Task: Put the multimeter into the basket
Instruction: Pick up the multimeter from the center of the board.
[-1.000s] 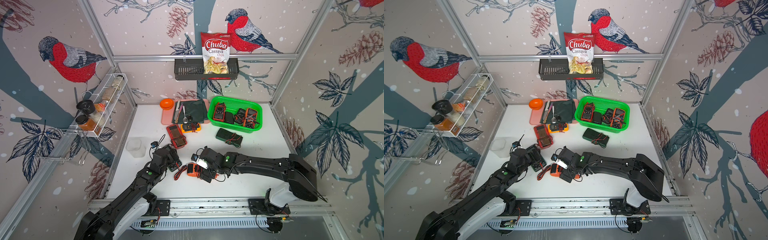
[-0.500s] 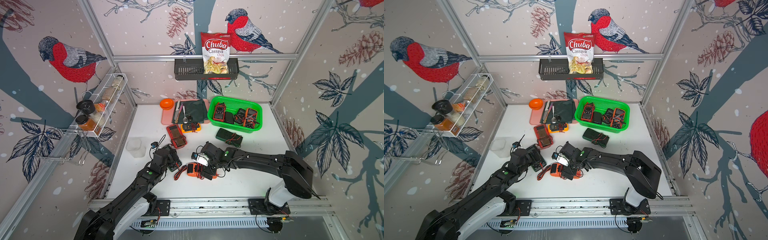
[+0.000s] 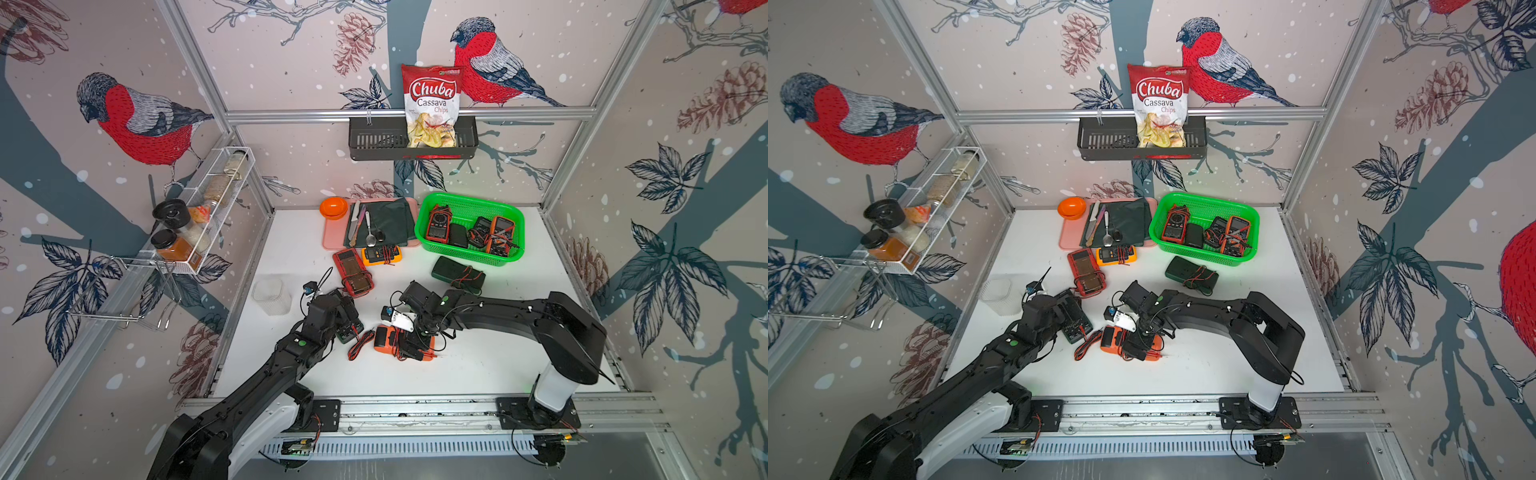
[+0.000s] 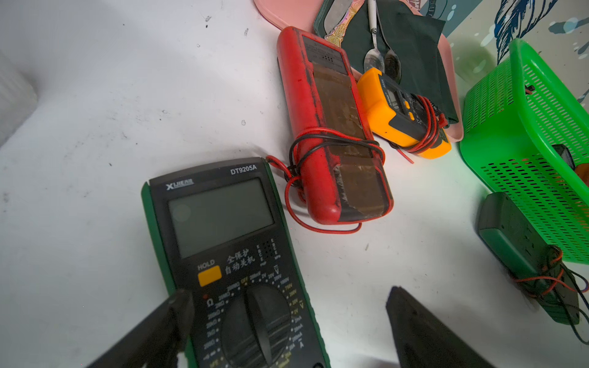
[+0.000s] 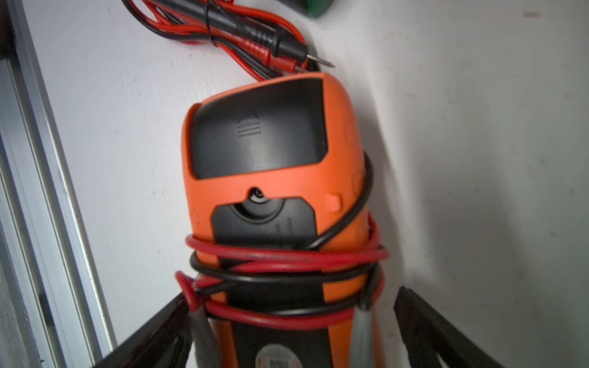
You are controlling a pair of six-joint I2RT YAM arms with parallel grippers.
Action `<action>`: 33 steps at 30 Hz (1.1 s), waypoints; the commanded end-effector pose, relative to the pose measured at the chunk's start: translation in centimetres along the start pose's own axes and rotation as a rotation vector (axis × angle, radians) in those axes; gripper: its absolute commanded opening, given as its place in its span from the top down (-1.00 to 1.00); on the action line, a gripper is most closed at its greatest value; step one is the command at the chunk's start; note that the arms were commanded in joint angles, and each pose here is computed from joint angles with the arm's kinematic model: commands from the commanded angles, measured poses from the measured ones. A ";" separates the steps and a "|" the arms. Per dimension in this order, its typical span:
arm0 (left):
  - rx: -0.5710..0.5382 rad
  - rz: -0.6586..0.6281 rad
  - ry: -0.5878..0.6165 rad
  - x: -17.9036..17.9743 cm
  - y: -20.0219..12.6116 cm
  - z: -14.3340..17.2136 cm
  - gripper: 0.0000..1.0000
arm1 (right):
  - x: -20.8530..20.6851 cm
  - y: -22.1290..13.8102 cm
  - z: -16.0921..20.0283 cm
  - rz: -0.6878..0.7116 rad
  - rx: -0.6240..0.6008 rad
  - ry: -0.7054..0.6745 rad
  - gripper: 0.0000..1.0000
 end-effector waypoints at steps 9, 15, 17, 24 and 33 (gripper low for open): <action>-0.013 0.020 0.011 -0.7 0.1 -0.5 -0.96 | -1.9 2.5 0.9 0.118 0.115 0.040 -1.00; -0.014 0.020 0.019 -0.7 0.2 -0.5 -0.97 | -2.8 2.8 1.3 0.143 0.119 0.102 -0.94; -0.016 0.019 0.023 -0.7 0.3 -0.5 -0.97 | -2.9 2.8 1.3 0.133 0.106 0.126 -0.85; -0.017 0.020 0.043 -1.2 0.6 -0.8 -0.97 | -3.6 1.4 0.8 0.196 0.017 0.205 -0.26; -0.010 0.057 0.062 -2.6 1.1 -1.4 -0.97 | -6.5 -2.3 0.6 0.361 -0.123 0.402 0.57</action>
Point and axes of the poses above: each gripper's point midway between its finger pads, its own y axis out along the fingers, its own x axis along the line the jaws close on, z = x × y, the point moved 5 cm from there along -y, back along the fingers, and after that the axes turned 6 degrees about -y, right-handed, at the moved point
